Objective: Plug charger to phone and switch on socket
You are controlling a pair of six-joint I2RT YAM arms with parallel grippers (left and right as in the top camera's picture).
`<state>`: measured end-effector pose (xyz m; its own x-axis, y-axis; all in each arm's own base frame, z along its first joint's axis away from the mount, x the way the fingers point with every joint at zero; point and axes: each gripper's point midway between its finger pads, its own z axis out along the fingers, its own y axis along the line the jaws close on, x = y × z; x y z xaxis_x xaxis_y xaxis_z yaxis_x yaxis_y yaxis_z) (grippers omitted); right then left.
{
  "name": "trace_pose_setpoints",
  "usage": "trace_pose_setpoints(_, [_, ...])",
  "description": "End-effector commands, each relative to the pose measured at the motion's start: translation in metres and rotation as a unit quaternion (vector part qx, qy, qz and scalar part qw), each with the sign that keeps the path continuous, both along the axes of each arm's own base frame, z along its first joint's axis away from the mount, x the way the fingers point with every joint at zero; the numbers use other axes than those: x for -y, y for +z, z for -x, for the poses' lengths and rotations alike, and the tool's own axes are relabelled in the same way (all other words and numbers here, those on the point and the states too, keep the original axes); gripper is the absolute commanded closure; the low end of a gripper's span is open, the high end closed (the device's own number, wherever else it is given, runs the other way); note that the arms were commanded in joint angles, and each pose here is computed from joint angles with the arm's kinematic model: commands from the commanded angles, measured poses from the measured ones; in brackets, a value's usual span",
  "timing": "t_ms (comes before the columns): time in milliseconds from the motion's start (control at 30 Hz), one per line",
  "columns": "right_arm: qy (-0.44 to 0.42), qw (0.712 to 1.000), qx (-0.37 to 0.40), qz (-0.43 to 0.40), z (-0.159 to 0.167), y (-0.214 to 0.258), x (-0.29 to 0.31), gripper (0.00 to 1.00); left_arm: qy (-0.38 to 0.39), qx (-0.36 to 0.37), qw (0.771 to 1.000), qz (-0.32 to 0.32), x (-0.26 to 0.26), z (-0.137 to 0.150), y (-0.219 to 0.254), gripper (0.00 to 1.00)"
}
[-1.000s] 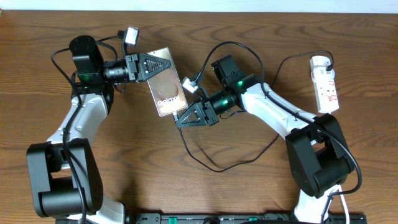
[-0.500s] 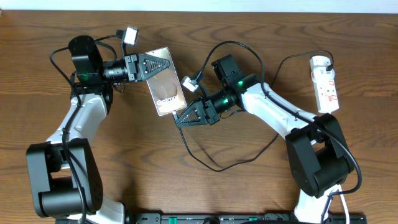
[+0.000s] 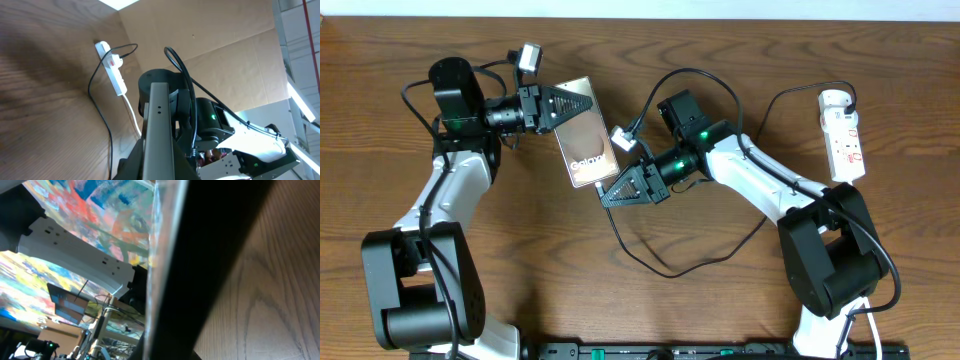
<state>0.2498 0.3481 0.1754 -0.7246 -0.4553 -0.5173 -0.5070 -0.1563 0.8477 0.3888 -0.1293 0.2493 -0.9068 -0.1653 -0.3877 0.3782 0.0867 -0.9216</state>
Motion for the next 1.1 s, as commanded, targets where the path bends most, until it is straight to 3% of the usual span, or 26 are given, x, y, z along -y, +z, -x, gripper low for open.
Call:
trace_pose_setpoints(0, [0.01,1.0,0.01,-0.007,0.0054,0.0021,-0.0047,0.99,-0.01,-0.01,1.0,0.005,-0.0003,0.0023,0.0032,0.93])
trace_pose_setpoints(400, [0.017,0.999,0.013,-0.028,0.0059,0.0085,-0.0052,0.99,-0.011,0.038,0.999,-0.003,-0.0003,0.0021,0.0044,0.93])
trace_pose_setpoints(1067, [0.014,0.999,0.016,-0.03,0.0032,0.0087,-0.004,0.99,-0.011,0.029,1.0,-0.002,-0.0003,0.0022,0.0044,0.93])
